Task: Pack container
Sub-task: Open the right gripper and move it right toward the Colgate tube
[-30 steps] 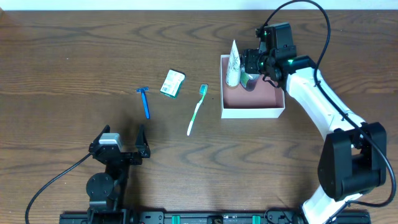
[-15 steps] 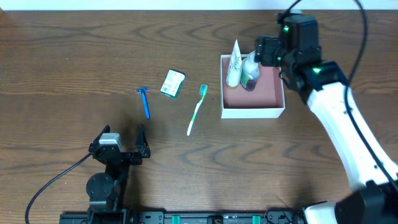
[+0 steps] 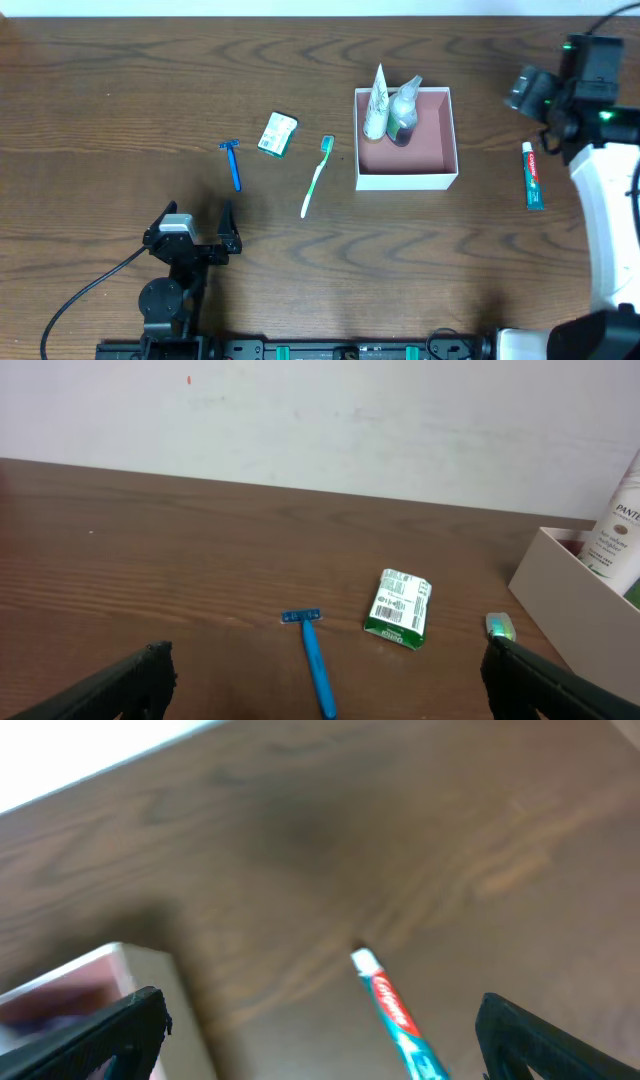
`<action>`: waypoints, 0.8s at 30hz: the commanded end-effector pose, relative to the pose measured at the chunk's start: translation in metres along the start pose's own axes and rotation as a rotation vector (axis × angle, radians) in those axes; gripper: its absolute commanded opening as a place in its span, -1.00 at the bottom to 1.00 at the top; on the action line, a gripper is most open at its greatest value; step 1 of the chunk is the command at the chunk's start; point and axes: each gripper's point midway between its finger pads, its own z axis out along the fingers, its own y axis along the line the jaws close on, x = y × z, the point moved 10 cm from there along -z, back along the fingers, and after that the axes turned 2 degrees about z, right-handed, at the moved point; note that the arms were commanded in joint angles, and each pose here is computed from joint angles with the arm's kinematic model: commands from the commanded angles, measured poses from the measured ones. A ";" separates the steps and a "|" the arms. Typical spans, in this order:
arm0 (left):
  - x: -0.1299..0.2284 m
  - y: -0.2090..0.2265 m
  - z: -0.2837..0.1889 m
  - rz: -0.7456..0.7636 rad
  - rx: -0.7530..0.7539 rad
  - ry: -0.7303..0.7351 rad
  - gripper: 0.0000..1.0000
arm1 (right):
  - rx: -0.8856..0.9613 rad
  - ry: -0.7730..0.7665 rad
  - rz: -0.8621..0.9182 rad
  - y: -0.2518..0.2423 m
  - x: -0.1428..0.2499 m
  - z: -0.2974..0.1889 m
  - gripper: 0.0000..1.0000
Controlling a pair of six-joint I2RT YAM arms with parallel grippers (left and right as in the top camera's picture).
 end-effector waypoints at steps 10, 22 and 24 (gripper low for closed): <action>0.011 0.002 0.001 0.002 -0.003 0.046 0.96 | 0.085 0.179 0.019 -0.027 0.012 0.035 0.98; 0.011 0.002 0.001 0.002 -0.003 0.046 0.96 | 0.095 0.250 0.076 -0.043 0.017 0.078 0.98; 0.011 0.002 0.001 0.002 -0.003 0.046 0.96 | 0.112 0.280 0.080 -0.048 0.021 0.086 0.99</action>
